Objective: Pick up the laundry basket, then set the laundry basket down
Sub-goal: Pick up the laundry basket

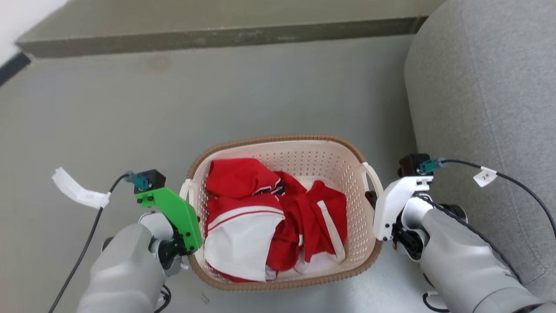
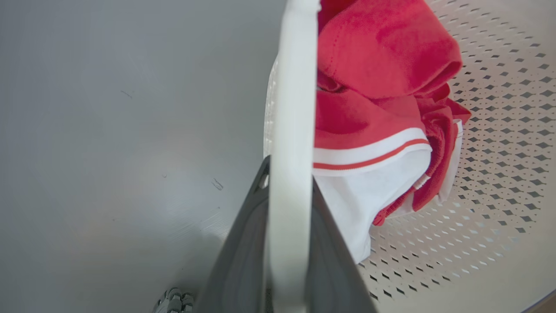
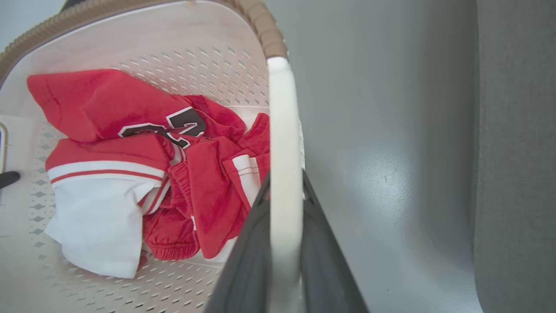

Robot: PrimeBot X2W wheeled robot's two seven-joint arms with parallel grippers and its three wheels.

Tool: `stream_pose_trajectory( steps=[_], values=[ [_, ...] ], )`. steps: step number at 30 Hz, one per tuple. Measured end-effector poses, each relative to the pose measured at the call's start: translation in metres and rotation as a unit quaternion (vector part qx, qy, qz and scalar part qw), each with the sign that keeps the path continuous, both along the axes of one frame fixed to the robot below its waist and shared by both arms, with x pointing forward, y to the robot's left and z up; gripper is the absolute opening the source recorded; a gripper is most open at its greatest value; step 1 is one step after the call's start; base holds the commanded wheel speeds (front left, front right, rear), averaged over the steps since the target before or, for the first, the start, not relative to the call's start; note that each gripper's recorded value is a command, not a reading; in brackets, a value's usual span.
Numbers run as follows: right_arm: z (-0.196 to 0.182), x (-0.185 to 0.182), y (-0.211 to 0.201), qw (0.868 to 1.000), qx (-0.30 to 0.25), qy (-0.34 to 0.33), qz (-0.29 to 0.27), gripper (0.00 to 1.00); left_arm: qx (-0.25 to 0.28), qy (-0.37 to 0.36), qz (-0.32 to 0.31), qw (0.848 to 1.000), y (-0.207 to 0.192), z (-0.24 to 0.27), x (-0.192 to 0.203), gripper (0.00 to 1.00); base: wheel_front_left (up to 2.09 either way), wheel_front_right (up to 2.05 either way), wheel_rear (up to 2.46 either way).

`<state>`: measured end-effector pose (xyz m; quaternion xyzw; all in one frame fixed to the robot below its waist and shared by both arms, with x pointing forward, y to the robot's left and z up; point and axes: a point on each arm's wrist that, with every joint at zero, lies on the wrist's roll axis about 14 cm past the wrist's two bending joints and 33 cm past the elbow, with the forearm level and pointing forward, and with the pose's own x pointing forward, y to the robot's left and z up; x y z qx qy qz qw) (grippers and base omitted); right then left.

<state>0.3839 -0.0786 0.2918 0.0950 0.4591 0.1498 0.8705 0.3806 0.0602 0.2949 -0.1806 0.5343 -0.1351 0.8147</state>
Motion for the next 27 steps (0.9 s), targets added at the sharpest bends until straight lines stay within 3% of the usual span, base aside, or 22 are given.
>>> stream_pose_trajectory(
  steps=[27],
  values=[
    [0.031, -0.040, 0.011, 1.000, 0.029, -0.004, 0.000, 0.00, 0.006, 0.001, 0.003, 1.000, 0.012, 0.027, -0.038, 0.00, 0.00, 0.00, 0.00]
  ],
)
